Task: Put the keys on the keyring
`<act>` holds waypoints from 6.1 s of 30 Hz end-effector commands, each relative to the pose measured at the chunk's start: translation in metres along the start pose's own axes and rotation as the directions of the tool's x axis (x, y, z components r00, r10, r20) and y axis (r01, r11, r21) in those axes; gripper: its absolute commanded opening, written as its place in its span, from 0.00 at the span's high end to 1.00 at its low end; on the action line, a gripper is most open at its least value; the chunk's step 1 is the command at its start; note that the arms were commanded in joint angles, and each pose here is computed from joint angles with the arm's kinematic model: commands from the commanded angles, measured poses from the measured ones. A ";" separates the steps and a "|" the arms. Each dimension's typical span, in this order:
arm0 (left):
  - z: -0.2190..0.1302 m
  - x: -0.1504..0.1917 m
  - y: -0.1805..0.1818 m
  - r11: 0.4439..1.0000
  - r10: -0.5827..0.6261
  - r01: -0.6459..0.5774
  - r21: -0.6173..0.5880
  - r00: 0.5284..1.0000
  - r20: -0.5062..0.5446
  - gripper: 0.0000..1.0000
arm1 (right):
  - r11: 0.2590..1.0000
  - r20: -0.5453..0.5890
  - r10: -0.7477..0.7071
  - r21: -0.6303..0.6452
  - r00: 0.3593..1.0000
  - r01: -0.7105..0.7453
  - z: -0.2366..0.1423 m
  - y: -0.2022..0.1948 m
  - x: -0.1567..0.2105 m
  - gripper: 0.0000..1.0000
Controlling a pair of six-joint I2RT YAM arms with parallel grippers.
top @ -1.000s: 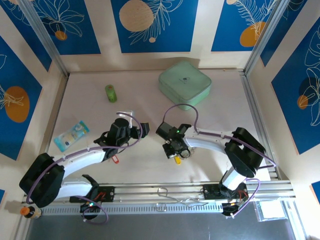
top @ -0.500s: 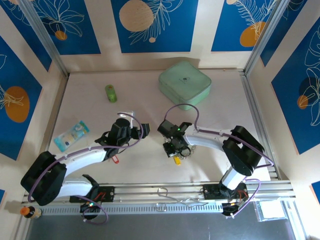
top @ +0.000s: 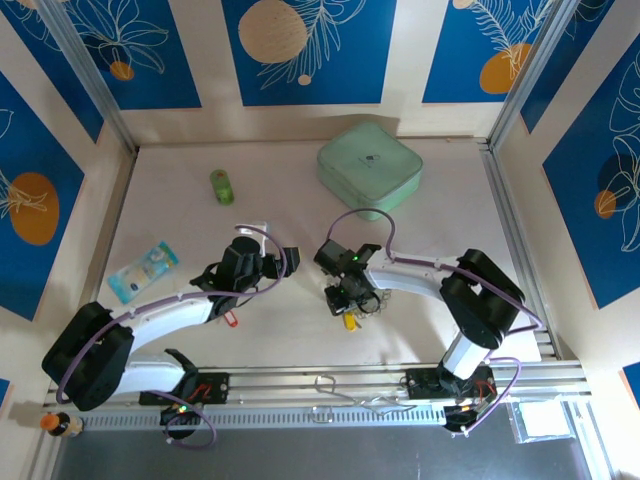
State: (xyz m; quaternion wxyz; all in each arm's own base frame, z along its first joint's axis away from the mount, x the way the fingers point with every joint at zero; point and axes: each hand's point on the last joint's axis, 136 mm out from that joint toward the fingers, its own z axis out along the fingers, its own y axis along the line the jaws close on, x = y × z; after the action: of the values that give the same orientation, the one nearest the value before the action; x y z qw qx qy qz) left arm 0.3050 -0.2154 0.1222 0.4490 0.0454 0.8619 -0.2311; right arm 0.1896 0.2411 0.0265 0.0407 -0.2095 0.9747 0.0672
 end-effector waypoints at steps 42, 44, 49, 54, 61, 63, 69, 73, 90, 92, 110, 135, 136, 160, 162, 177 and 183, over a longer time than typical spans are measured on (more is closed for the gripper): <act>-0.001 -0.002 -0.008 1.000 -0.003 0.002 0.021 1.000 0.003 0.06 | 0.887 -0.129 0.352 -0.272 0.927 -0.374 -0.001 -0.005 0.015 0.78; -0.001 -0.002 -0.009 1.000 -0.003 0.003 0.021 1.000 0.003 0.06 | 0.887 -0.129 0.352 -0.269 0.927 -0.375 -0.001 -0.005 0.016 0.80; 0.000 -0.002 -0.009 1.000 -0.004 0.004 0.020 1.000 0.002 0.06 | 0.886 -0.129 0.346 -0.280 0.929 -0.369 -0.001 -0.003 0.015 0.85; -0.001 -0.002 -0.009 1.000 -0.006 0.006 0.020 1.000 0.001 0.06 | 0.886 -0.132 0.345 -0.282 0.929 -0.369 -0.001 -0.002 0.015 0.87; 0.000 -0.003 -0.009 1.000 -0.004 0.004 0.020 1.000 0.003 0.06 | 0.885 -0.135 0.338 -0.290 0.931 -0.363 0.000 0.001 0.013 0.86; 0.000 -0.003 -0.009 1.000 -0.003 0.003 0.019 1.000 0.003 0.05 | 0.886 -0.133 0.336 -0.291 0.932 -0.361 0.000 0.002 0.011 0.86; 0.000 -0.002 -0.008 1.000 -0.005 0.005 0.018 1.000 0.003 0.05 | 0.892 -0.130 0.334 -0.277 0.933 -0.358 0.001 0.001 0.009 0.84; 0.000 -0.003 -0.008 1.000 -0.008 0.007 0.016 1.000 0.009 0.05 | 0.898 -0.124 0.326 -0.270 0.937 -0.348 0.001 0.002 0.007 0.84; -0.003 -0.006 -0.006 1.000 0.001 -0.001 0.005 1.000 0.024 0.05 | 0.935 -0.048 0.301 -0.183 0.952 -0.305 -0.008 -0.007 -0.001 1.00; -0.005 -0.007 -0.005 1.000 0.018 -0.018 -0.003 1.000 0.026 0.05 | 0.948 -0.016 0.283 -0.148 0.959 -0.283 -0.014 -0.011 -0.001 1.00; -0.034 -0.043 -0.047 0.829 0.534 -0.548 0.112 0.835 0.130 0.33 | 0.968 0.407 -0.181 -0.087 0.895 0.235 -0.092 -0.005 -0.038 1.00; -0.063 0.030 -0.161 0.108 0.655 -0.676 0.729 0.600 0.459 0.78 | 0.740 0.553 -0.533 -0.063 0.641 0.670 -0.132 0.020 -0.021 1.00; -0.063 0.033 -0.161 0.106 0.655 -0.664 0.740 0.606 0.450 0.78 | 0.741 0.539 -0.534 -0.073 0.651 0.668 -0.130 0.020 -0.019 1.00; -0.052 0.060 -0.163 0.151 0.574 -0.545 0.825 0.728 0.376 0.78 | 0.672 0.445 -0.627 -0.107 0.640 0.733 -0.143 0.040 -0.021 1.00; -0.053 0.061 -0.164 0.145 0.563 -0.527 0.837 0.739 0.368 0.84 | 0.669 0.453 -0.625 -0.108 0.636 0.735 -0.143 0.044 -0.024 1.00; -0.075 0.034 -0.168 0.187 0.377 -0.591 0.785 0.781 0.498 1.00 | 0.815 0.794 -0.321 -0.046 0.516 0.577 -0.186 0.004 -0.040 0.52; -0.075 0.029 -0.170 0.182 0.296 -0.604 0.776 0.786 0.543 1.00 | 0.882 0.707 -0.341 0.013 0.619 0.472 -0.150 -0.019 -0.043 0.55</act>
State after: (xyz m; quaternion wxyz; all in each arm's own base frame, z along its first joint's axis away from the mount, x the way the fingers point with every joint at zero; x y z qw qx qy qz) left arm 0.1853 -0.3381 0.1659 0.4563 0.5218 0.5026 -0.5167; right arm 0.2166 0.2233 0.1843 0.3913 -0.4094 0.7875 0.2431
